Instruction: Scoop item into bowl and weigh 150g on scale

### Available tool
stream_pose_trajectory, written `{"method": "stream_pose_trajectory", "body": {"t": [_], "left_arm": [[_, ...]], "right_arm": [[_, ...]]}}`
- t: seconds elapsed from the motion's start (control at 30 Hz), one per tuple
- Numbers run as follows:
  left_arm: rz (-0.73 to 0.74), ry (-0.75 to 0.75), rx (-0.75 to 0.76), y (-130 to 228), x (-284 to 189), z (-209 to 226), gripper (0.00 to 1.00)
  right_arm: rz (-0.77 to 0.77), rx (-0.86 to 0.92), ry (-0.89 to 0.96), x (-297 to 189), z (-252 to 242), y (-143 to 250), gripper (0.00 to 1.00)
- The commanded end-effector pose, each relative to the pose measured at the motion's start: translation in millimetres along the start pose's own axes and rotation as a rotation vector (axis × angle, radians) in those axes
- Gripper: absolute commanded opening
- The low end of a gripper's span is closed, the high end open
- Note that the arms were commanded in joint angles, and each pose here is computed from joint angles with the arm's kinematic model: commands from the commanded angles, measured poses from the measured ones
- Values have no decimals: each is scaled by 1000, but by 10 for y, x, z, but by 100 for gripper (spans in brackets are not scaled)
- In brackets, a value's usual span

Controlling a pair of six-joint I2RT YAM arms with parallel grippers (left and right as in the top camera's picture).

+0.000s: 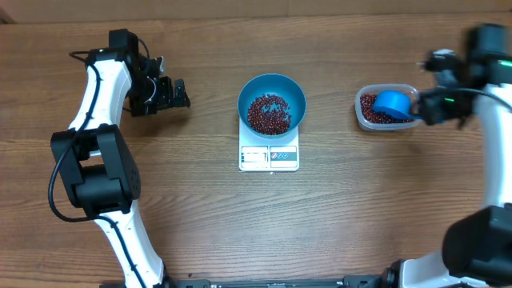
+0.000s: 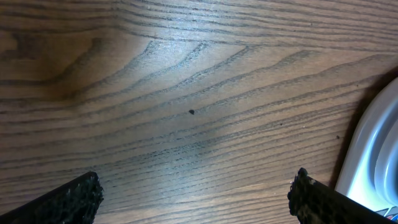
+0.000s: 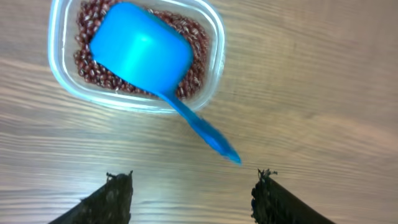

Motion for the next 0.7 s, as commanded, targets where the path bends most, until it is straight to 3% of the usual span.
{"method": "stream_pose_trajectory", "body": {"t": [0.0,0.03,0.3,0.47,0.67], "left_arm": [[2,-2,22,-9,25,-24,99],[2,-1,22,-9,25,-24,99],[2,-1,23,-9,25,-24,100],[2,-1,23,-9,25,-24,100],[2,-1,23,-9,25,-24,99]], "right_arm": [[-196,204,-226,-55,-193,171,67],[-208,250,-228,-47,-303,284,71],[-431,478,-334,328,-631,713,73],[-617,400,-435,737,-432,625,80],[-711,365,-462,876,-305,431,84]]}}
Point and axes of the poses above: each gripper's point midway between its finger pads, its own x axis out along the fingers, its own z axis along the line the jaws close on, y = z × x, the point moved 6 cm from there along -x, back along the fingers, and after that the axes turned 11 degrees about -x, right-handed, at the moved point
